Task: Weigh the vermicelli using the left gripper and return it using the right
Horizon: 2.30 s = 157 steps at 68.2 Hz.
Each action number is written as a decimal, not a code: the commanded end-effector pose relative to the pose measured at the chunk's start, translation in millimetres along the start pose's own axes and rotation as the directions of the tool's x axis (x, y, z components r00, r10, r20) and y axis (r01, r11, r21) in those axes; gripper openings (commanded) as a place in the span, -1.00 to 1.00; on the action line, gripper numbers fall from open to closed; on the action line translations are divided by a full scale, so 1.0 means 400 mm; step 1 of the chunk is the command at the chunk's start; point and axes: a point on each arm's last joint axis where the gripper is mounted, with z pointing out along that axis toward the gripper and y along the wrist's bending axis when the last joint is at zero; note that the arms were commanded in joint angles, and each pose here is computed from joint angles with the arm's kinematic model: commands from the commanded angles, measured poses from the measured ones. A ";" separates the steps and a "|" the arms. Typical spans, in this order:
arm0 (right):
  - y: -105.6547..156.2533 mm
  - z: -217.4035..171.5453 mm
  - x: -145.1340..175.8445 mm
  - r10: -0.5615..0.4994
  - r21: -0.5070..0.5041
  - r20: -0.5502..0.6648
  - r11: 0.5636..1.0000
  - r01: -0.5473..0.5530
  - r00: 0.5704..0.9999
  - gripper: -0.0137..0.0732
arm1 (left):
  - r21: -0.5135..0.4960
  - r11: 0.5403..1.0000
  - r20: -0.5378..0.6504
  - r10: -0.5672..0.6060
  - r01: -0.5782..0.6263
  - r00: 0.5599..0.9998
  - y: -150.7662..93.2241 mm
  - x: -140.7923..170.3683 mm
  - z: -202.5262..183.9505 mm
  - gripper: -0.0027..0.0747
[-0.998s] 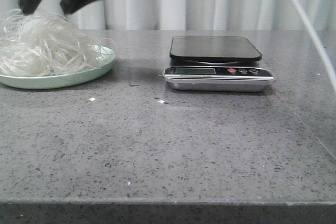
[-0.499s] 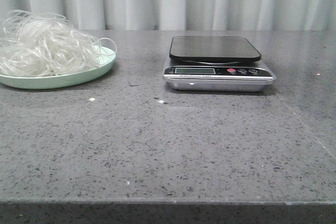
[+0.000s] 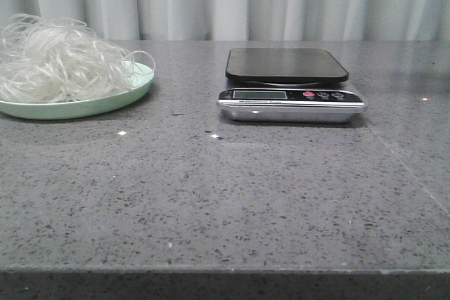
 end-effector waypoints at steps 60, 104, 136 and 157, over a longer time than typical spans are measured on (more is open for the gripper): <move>0.043 -0.384 0.558 -0.213 0.309 0.558 0.950 0.038 0.802 -0.34 | -0.011 1.000 0.099 -0.010 0.011 0.995 0.004 -0.039 -0.003 -0.58; 0.061 -0.437 0.589 -0.244 0.317 0.644 0.948 0.037 0.725 -0.34 | -0.011 1.000 0.099 -0.010 0.011 0.995 0.004 -0.039 -0.003 -0.58; 0.061 -0.437 0.589 -0.244 0.317 0.644 0.948 0.037 0.725 -0.34 | -0.010 1.000 0.083 -0.010 0.011 0.996 0.003 -0.026 0.001 -0.58; 0.061 -0.437 0.589 -0.244 0.317 0.644 0.948 0.037 0.725 -0.34 | -0.038 0.999 0.021 -0.008 0.009 1.000 -0.003 0.093 -0.012 -0.58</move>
